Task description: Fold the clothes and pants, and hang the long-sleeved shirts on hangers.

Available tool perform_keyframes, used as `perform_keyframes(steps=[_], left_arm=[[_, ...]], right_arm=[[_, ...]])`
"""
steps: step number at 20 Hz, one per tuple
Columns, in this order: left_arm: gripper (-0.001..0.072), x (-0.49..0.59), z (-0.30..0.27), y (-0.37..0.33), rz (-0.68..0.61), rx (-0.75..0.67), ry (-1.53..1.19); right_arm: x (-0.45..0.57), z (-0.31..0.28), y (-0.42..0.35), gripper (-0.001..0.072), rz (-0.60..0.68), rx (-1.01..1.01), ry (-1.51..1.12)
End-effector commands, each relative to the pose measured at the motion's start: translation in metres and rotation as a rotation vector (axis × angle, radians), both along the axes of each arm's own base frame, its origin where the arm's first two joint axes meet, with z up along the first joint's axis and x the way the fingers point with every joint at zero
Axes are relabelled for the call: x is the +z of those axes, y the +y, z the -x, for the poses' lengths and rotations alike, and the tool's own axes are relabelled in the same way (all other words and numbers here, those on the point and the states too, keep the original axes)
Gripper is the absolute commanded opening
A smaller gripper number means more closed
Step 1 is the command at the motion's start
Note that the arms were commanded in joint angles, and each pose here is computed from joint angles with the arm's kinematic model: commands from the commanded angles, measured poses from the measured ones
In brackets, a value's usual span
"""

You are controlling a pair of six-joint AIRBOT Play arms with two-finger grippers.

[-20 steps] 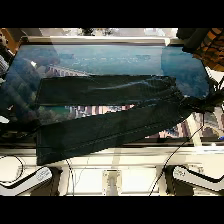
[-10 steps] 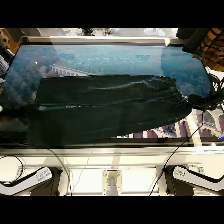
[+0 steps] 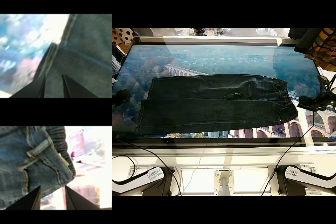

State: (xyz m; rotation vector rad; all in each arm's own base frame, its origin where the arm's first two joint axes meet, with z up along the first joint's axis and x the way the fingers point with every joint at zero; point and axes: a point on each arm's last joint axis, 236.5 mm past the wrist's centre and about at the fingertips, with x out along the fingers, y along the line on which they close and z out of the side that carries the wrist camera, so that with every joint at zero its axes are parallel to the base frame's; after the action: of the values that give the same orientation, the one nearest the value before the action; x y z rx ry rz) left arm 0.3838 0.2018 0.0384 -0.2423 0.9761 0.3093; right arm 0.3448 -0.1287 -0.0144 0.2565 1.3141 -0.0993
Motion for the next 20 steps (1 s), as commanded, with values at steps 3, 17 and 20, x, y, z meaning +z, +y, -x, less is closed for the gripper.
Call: perform_keyframes(steps=[3,17,20], left_arm=[[0.0293,-0.023,0.061,0.009,0.022,-0.009,0.244],[0.0299,-0.093,0.135,-0.014,0.226,-0.057,0.450],[0.0299,-0.101,0.114,-0.016,0.262,-0.037,0.376]], right_arm=[[-0.040,0.014,0.002,0.0537,-0.005,0.046,0.069],[-0.084,0.029,0.023,0.0024,-0.110,0.016,0.147],[-0.082,0.031,0.025,0.0024,-0.117,0.000,0.156]])
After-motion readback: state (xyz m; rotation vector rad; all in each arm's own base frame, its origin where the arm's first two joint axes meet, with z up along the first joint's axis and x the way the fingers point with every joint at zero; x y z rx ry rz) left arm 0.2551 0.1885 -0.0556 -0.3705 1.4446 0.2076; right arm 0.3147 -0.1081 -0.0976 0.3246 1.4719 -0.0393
